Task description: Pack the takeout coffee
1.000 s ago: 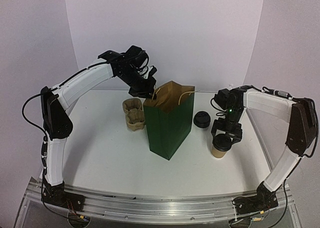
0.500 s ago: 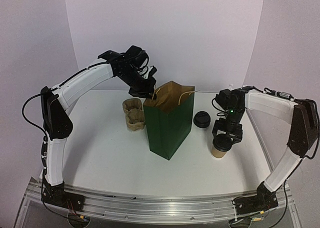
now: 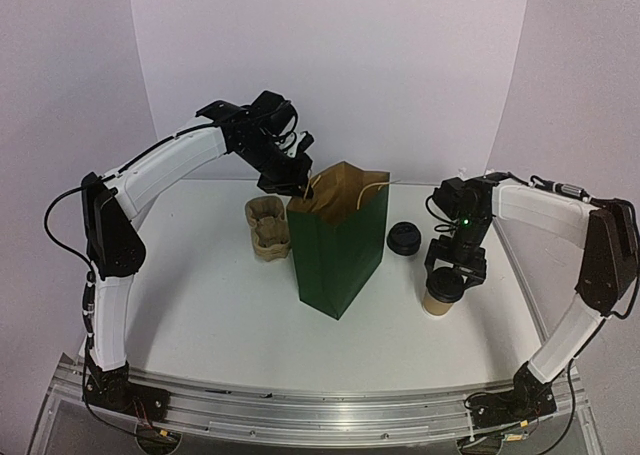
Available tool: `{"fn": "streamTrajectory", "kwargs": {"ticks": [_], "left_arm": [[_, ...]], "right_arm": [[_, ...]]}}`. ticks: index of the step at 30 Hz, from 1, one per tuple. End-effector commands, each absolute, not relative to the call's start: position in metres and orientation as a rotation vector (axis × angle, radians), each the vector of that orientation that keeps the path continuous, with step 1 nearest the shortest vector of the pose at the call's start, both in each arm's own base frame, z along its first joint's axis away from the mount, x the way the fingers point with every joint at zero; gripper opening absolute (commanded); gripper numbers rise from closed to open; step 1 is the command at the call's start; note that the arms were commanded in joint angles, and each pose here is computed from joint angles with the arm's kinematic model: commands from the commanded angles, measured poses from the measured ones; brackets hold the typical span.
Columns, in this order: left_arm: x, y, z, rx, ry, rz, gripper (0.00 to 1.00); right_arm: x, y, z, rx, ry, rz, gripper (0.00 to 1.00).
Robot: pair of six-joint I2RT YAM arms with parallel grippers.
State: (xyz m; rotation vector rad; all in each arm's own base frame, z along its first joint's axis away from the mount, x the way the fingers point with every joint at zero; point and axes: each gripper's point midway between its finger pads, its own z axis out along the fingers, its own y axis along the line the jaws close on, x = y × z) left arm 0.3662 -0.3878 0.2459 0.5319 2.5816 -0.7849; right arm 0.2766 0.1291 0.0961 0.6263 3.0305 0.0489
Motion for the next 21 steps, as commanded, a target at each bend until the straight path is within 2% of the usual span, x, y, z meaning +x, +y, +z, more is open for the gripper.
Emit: {"fn": "streamTrajectory", "kwargs": {"ticks": [1,7,21], "left_arm": [[0.368,-0.391,0.256,0.563,2.535,-0.788,0.0],[0.37,-0.392,0.255,0.564,2.534,-0.786,0.0],[0.372,-0.393,0.253,0.571,2.535,-0.779,0.0]], "right_arm": [[0.272,0.134,0.095,0.611,3.052,0.102,0.87],[0.278,0.139,0.105,0.576,3.037,0.141,0.93],[0.285,0.138,0.119,0.52,3.015,0.137,0.94]]}}
